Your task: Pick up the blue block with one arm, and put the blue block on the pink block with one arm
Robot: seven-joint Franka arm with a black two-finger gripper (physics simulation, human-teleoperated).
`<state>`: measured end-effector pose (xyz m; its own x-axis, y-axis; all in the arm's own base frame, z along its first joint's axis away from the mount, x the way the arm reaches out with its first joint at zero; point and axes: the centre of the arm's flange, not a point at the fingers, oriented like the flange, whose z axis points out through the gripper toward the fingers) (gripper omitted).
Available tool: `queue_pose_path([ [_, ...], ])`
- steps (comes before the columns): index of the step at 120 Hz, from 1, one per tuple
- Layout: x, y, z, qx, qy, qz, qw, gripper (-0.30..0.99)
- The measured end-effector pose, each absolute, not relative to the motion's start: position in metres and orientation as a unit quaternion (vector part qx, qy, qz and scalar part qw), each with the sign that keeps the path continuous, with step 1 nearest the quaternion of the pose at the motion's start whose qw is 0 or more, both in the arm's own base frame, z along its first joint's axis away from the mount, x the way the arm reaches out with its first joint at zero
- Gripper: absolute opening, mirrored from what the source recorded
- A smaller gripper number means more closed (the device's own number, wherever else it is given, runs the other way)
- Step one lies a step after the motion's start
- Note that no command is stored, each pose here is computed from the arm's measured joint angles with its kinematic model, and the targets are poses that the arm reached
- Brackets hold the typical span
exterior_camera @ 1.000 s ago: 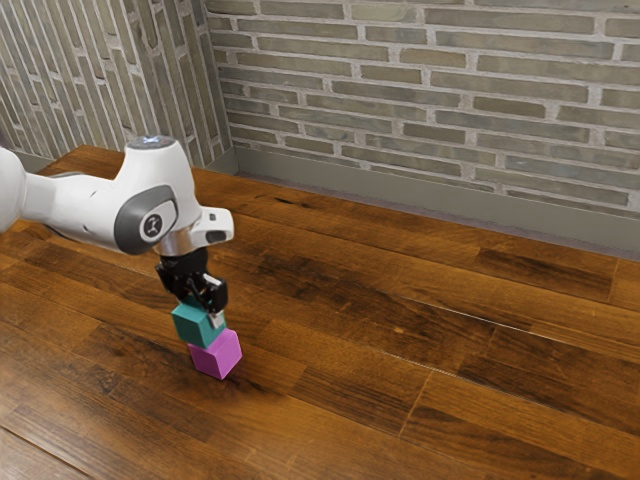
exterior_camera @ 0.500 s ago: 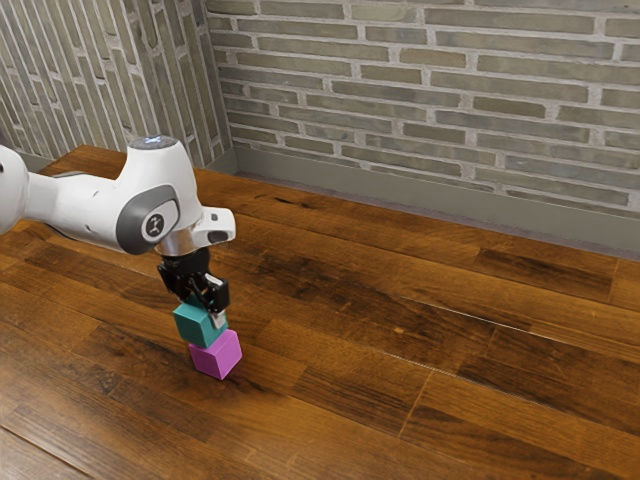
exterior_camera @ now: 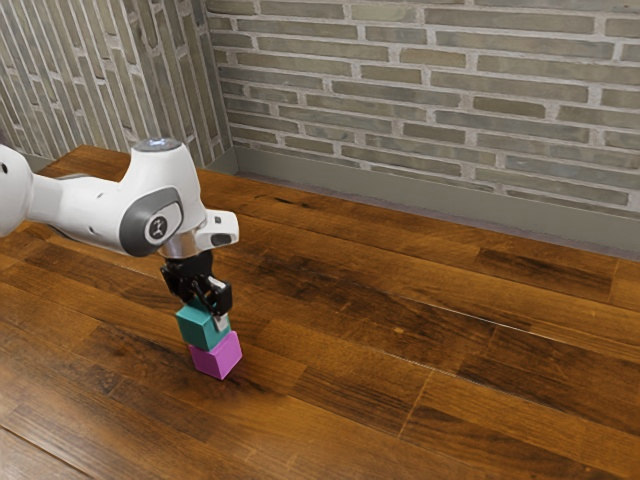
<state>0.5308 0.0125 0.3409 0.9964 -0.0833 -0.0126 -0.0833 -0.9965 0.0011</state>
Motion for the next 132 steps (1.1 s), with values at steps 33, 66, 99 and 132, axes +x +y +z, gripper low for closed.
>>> queue_pose_path([
  [33,0.531,0.01,0.341,0.999,-0.043,-0.006,0.001,0.34],
  [66,0.531,0.005,0.341,0.999,-0.046,-0.005,0.002,0.36],
  [99,0.532,0.007,0.344,0.999,-0.048,-0.003,0.006,0.6],
  [132,0.547,0.001,0.412,0.998,-0.064,0.029,-0.004,0.67],
])
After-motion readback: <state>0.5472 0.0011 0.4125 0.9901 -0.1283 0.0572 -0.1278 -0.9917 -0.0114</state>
